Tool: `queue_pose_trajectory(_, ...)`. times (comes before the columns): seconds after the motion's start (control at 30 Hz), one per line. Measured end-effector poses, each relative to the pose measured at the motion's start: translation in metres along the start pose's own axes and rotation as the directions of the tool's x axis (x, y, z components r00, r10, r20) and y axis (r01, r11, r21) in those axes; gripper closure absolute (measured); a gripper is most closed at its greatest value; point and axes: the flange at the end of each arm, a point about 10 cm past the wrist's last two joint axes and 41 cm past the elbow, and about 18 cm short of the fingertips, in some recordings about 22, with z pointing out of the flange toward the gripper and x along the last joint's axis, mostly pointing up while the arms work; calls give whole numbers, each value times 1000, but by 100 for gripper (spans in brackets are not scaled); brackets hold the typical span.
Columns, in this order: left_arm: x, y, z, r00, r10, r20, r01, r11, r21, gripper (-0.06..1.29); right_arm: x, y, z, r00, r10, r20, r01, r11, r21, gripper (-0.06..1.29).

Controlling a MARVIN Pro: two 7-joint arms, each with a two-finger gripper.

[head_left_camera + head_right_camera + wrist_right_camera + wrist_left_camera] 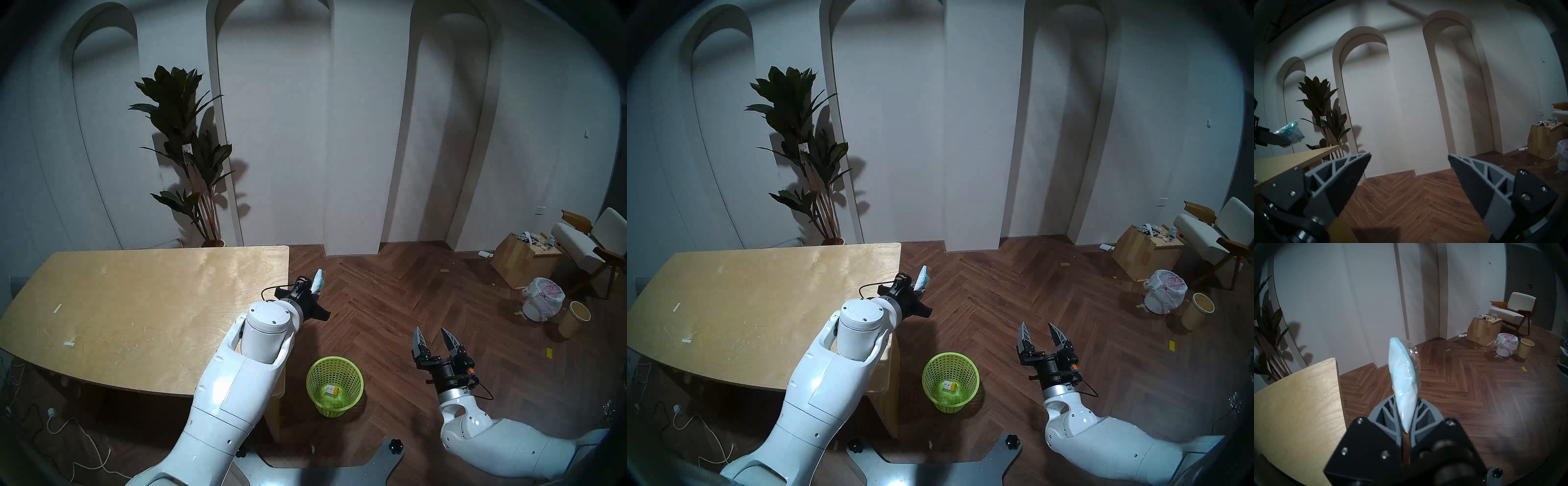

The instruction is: Put the trash into the trash bin on the ground

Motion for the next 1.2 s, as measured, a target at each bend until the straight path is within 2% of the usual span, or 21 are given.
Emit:
queue_pose_trajectory(0.57, -1, 25, 35, 998, 57, 37, -56, 998, -22, 119, 36, -13, -26, 996, 86, 25, -86, 996, -30, 0)
queue_pose_trajectory(0.93, -8, 31, 53, 994, 90, 62, -89, 996, -19, 119, 62, -19, -44, 990, 128, 63, -124, 990, -68, 0)
queue_pose_trajectory(1.2, -12, 32, 62, 992, 106, 63, -105, 994, -14, 119, 81, -23, -55, 982, 158, 100, -145, 981, -127, 0)
